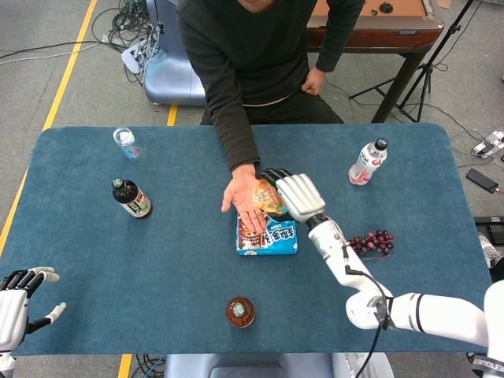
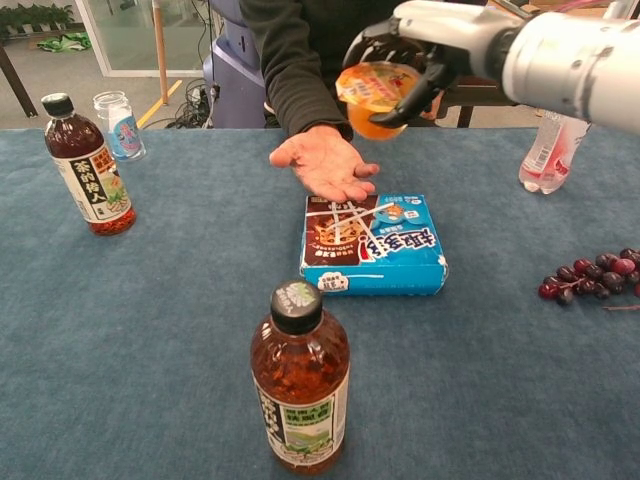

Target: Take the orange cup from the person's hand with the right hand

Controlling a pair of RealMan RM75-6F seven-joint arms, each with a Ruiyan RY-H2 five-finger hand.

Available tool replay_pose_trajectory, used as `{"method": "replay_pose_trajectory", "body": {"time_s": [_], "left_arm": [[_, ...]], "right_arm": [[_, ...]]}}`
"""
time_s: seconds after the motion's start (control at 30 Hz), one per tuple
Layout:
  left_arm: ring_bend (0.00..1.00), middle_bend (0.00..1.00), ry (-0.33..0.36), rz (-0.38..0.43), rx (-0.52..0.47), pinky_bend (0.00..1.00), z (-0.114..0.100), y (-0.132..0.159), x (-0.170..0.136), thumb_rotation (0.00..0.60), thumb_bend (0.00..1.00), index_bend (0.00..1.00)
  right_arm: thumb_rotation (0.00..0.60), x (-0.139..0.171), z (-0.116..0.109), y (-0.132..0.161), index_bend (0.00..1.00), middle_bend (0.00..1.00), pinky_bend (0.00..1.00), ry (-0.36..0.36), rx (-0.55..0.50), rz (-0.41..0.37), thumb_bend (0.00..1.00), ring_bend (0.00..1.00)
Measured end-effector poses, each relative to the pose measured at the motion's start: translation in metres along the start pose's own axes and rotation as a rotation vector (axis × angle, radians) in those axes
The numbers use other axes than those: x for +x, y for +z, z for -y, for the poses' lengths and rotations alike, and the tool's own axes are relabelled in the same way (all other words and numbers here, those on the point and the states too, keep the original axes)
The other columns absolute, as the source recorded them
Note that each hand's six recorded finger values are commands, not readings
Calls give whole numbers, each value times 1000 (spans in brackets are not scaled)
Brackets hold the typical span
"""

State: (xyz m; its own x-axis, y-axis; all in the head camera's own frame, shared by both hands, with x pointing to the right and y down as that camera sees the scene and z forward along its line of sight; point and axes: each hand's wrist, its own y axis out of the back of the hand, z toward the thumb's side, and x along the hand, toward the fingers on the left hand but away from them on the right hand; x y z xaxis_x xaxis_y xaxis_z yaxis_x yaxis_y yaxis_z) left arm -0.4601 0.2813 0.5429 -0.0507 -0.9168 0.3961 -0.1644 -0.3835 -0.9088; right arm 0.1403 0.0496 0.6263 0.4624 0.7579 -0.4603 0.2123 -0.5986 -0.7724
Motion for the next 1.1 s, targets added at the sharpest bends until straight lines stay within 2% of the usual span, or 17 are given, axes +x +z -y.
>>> {"method": "replay_pose_trajectory", "body": {"time_s": [0.23,0.37,0.6,0.77,1.0,1.1], "left_arm": [[288,338,3,8,-1,204,-1,3,1,600,171,414],[288,338,-1,12,-2,204,0,5,1,600,171,414],[288,338,-1,19,-2,204,0,8,0,600,171,415],[288,338,-5,16,0,204,1,7,0,600,171,414],[288,338,-12,16,-1,204,3,7,1,600,171,415],[288,338,-10,18,-1,204,3,8,1,600,171,415]], "right_arm": [[600,38,-4,-57,520,417,602,9,31,110,549,256],[600,48,2,-74,520,405,602,27,34,145,545,256],[600,52,25,-107,520,376,575,91,33,209,535,258],[600,48,46,-123,516,360,518,126,29,237,531,234],[600,40,70,-135,411,315,425,158,3,264,529,188],[600,36,80,-137,294,271,354,178,-5,268,517,143]]}}
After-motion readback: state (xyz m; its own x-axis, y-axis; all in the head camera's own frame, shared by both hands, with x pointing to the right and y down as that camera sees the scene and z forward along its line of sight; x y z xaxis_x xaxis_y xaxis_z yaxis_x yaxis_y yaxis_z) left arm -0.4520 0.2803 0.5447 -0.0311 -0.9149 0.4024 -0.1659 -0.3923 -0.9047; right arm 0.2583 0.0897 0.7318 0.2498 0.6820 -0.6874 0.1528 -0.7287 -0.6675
